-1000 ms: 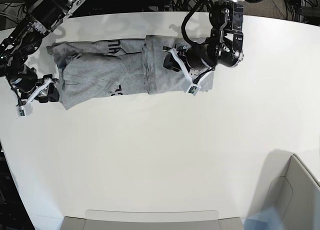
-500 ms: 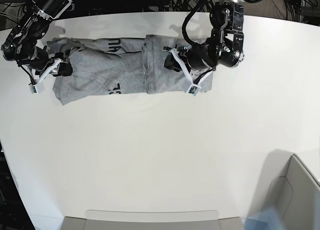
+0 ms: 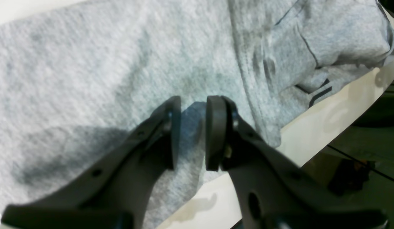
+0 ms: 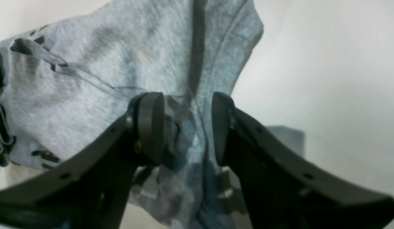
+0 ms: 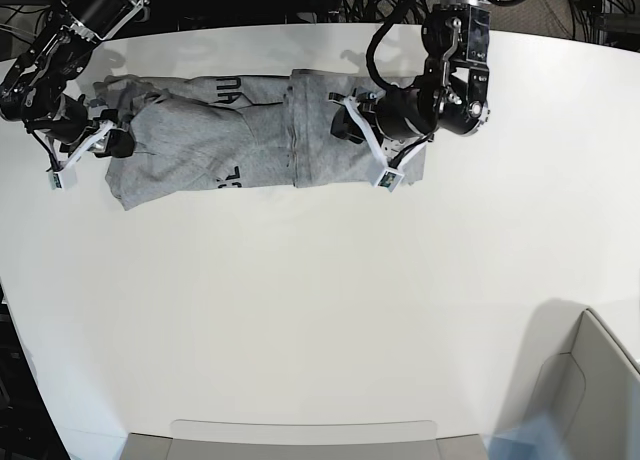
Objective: Fold the T-shirt properly
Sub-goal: 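Grasp the opposite end with the right gripper and fold inward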
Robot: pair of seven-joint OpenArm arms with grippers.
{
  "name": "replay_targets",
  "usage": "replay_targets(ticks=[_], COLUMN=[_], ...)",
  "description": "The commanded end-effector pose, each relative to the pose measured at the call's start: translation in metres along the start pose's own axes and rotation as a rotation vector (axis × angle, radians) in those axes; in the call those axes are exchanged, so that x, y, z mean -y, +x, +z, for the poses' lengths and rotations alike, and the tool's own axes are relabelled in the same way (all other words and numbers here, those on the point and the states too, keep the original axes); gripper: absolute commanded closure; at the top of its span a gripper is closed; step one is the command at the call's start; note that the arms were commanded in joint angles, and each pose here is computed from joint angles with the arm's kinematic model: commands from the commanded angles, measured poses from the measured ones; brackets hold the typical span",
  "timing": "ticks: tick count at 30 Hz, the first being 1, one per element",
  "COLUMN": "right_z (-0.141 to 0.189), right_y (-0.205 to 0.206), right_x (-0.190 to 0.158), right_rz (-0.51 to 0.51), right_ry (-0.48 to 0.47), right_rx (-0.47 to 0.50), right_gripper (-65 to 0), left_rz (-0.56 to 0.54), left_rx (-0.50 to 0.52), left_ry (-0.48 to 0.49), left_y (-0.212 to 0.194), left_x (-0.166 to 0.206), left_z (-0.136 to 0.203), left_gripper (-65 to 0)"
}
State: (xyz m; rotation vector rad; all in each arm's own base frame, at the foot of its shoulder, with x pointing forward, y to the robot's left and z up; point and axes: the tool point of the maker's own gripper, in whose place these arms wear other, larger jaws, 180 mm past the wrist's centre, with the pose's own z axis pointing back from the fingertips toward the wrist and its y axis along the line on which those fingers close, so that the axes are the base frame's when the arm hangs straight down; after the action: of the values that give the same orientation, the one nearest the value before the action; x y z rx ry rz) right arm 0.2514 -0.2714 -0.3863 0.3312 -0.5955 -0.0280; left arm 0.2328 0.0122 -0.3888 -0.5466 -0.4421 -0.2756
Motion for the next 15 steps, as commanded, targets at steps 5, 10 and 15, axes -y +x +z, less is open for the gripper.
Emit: replay_targets(ticks=[5, 10, 15], right_z=[0.012, 0.003, -0.011], right_y=[0.011, -0.015, -0.039], right_x=[0.016, 0.027, 0.027], right_rz=[0.047, 0.009, -0.04], right_ry=[-0.052, -0.075, -0.042], right_rx=[0.004, -0.091, -0.168], right_gripper=[-25.0, -25.0, -25.0], left_rz=[-0.015, -0.015, -0.014], left_rx=[0.036, 0.036, 0.037], left_ry=[-0.012, -0.012, -0.011], left_y=[0.012, 0.012, 0.012], left_x=[0.004, 0.004, 0.004], left_z=[0.003, 0.003, 0.003], left_gripper=[-13.3, -13.3, -13.3])
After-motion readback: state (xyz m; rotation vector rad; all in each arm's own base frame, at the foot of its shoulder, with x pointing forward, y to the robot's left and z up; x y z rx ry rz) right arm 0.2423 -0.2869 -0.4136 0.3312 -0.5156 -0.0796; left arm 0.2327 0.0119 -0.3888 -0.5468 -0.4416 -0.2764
